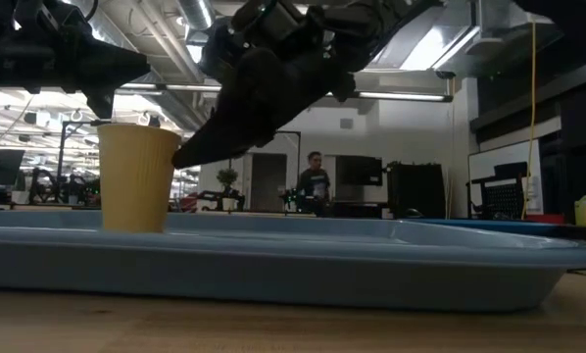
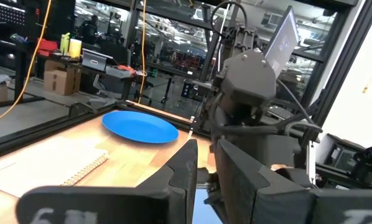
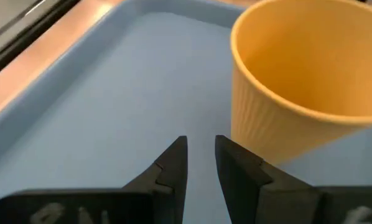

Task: Pick and place plate/cup/fork/spoon on tray
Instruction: Move the yellow cup to the left side of the blue tray

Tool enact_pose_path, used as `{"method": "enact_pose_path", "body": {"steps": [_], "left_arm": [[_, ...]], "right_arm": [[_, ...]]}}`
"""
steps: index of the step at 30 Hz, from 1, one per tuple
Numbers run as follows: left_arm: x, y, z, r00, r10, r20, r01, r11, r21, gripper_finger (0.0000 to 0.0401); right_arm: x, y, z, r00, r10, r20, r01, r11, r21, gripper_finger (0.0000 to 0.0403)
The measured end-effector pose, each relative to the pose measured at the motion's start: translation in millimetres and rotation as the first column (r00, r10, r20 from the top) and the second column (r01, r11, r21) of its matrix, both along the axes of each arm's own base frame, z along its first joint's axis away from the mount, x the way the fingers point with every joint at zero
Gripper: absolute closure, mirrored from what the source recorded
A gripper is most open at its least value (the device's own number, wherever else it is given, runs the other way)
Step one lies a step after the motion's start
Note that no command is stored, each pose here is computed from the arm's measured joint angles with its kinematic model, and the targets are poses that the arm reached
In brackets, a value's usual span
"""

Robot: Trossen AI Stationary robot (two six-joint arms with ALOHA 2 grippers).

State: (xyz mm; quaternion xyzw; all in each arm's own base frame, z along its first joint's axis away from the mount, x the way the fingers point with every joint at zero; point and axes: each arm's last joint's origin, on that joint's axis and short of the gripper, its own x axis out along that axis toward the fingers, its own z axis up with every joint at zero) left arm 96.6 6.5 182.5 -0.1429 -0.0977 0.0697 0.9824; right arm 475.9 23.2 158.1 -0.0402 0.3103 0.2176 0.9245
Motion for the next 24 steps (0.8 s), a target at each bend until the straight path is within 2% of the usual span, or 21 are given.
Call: {"method": "enact_pose_path", "body": {"steps": [8,24], "left_arm": [[0,0,0,1.0,0.0,0.001,0.0,1.0,0.0,0.0346],[0,0,0,1.0,0.0,0.0,0.0,1.0,0.0,0.0346]], "right_arm": [[8,1,-15,0.998,0.01,0.061,-0.01,1.0,-0.002,0.0316],[16,-13,-5,0.975,0.03,0.219,-0.024,0.999,-0.033,0.0316]]}}
